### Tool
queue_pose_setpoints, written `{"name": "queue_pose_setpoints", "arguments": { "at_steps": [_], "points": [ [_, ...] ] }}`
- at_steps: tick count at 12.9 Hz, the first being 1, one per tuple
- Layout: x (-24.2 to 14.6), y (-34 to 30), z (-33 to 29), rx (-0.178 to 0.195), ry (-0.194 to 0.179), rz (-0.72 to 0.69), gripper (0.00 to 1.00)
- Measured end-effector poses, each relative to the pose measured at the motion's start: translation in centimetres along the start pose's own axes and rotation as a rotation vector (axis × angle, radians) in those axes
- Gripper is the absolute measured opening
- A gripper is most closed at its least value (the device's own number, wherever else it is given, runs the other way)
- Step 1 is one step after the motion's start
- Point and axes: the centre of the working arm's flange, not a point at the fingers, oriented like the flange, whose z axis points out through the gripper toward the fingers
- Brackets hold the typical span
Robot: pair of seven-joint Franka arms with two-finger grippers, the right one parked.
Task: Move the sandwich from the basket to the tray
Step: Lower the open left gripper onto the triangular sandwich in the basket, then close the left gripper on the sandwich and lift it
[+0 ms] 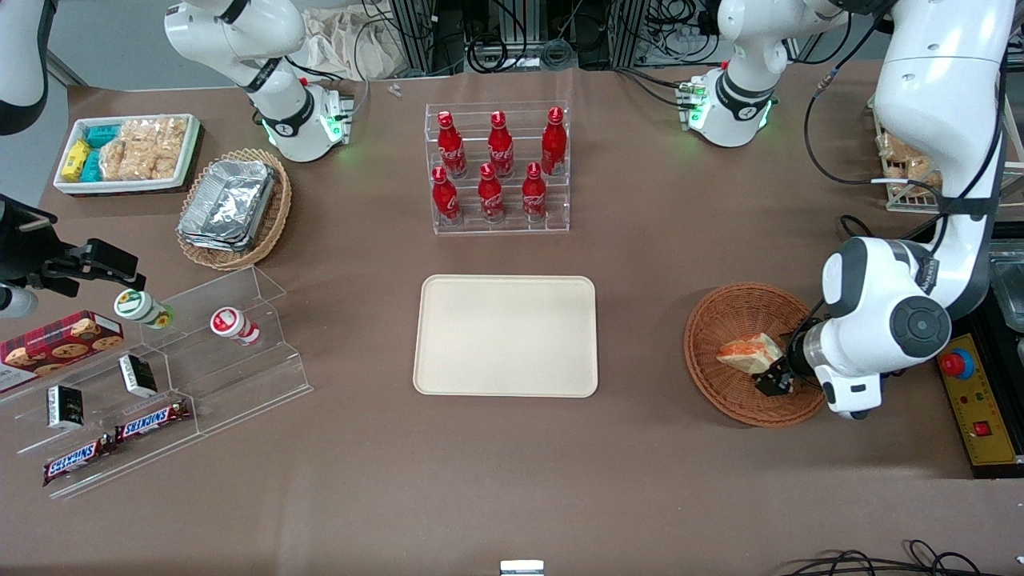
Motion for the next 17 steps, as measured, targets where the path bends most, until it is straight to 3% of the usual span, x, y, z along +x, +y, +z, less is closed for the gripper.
{"name": "queue_pose_setpoints", "arguments": {
  "at_steps": [5, 12, 13, 17],
  "points": [
    [0.1, -0.7, 1.1, 0.022, 0.005, 0.004, 1.00],
    [0.0, -0.6, 4.1, 0.005, 0.001, 0.008, 0.99],
    [0.1, -0.5, 4.4, 0.000, 0.002, 0.004, 0.93],
    [0.2, 0.2, 3.8, -0.042, 0.022, -0.055, 0.41]
  ]
}}
